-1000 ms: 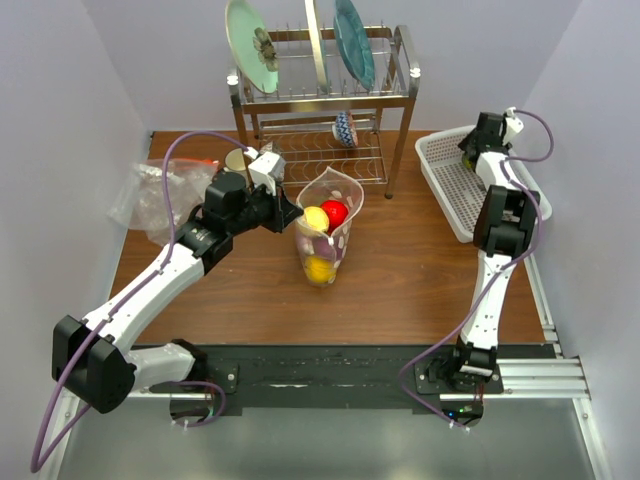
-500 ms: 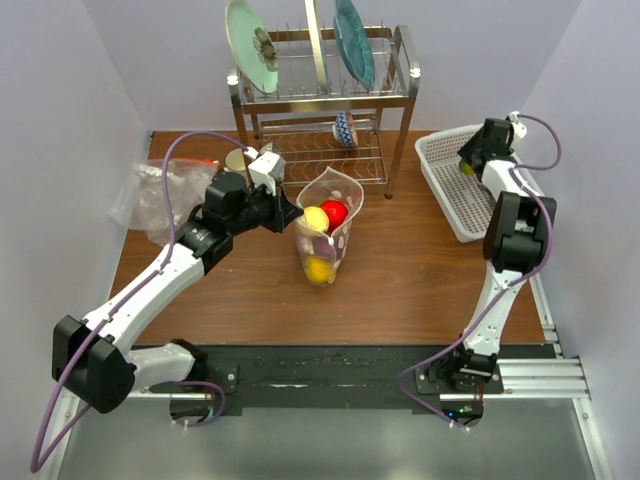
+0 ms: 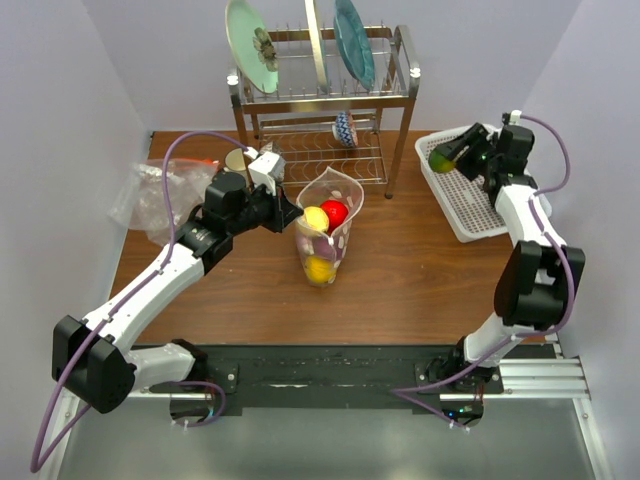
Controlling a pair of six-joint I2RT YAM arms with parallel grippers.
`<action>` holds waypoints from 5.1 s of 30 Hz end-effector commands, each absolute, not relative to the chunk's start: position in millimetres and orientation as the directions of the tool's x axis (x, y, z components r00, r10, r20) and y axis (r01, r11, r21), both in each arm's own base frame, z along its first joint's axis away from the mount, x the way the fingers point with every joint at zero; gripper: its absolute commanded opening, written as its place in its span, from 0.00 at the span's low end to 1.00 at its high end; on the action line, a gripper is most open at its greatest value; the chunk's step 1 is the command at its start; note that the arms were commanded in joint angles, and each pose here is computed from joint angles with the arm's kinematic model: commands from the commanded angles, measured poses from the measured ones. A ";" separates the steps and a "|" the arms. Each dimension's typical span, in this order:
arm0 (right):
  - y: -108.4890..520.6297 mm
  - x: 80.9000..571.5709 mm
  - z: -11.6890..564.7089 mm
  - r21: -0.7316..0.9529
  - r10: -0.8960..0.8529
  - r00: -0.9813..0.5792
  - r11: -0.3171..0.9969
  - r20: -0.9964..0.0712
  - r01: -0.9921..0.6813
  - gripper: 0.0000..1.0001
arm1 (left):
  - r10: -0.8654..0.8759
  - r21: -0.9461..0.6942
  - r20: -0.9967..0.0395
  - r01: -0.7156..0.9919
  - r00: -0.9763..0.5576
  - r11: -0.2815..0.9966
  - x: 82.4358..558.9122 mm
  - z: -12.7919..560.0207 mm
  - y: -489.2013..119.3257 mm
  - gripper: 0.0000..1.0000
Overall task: Place the food in the zip-top bag and seal the zipper
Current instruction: Pick up the fake fruit from the bin, then place the fake fruit in the zipper food storage bag, then adjust the zipper food storage bag at the center of the board, then zip the zipper food storage bag at the center of the board.
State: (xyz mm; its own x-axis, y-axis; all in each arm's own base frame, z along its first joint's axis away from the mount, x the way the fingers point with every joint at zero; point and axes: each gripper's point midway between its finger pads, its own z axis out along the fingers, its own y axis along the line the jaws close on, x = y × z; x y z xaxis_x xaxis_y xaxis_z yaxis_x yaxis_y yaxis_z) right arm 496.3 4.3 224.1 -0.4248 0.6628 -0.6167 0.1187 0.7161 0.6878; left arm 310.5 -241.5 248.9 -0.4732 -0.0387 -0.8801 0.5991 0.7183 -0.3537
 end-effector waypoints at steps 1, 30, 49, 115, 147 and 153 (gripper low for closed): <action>55.9 460.5 273.6 0.763 0.638 -0.494 0.640 -0.591 -0.086 0.40 | -0.066 -0.335 -0.907 0.619 -0.415 0.710 316.4 271.6 -241.1 0.00; 272.5 340.1 338.9 0.545 0.193 -0.568 0.629 -0.800 -0.554 0.46 | -0.066 -0.330 -0.909 0.614 -0.412 0.717 317.5 272.0 -239.4 0.00; 251.5 326.3 353.0 0.519 0.260 -0.494 0.683 -0.830 -0.513 0.99 | -0.068 -0.327 -0.911 0.613 -0.407 0.719 316.9 274.1 -237.8 0.00; 206.7 286.3 253.5 0.362 0.070 -0.720 0.895 -0.690 -0.260 0.00 | -0.240 -0.284 -0.954 0.810 -0.182 0.514 203.4 252.5 -265.9 0.77; 203.0 278.2 255.1 0.358 0.054 -0.709 0.889 -0.703 -0.287 0.00 | -0.307 -0.288 -0.942 0.794 -0.134 0.535 248.9 248.5 -300.1 0.43; 202.8 276.6 254.6 0.362 0.056 -0.712 0.887 -0.700 -0.286 0.00 | -0.279 -0.287 -0.947 0.802 -0.157 0.523 254.8 244.8 -311.7 0.08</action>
State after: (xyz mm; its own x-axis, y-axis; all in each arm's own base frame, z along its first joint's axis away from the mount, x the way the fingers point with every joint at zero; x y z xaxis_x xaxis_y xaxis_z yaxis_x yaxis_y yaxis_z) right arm 276.9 201.5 242.7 -0.7417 0.0457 -0.6691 -0.2605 0.8997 0.3502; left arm 249.2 -300.4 212.7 -0.2169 -0.2326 -0.9481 0.7718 0.5538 -0.3125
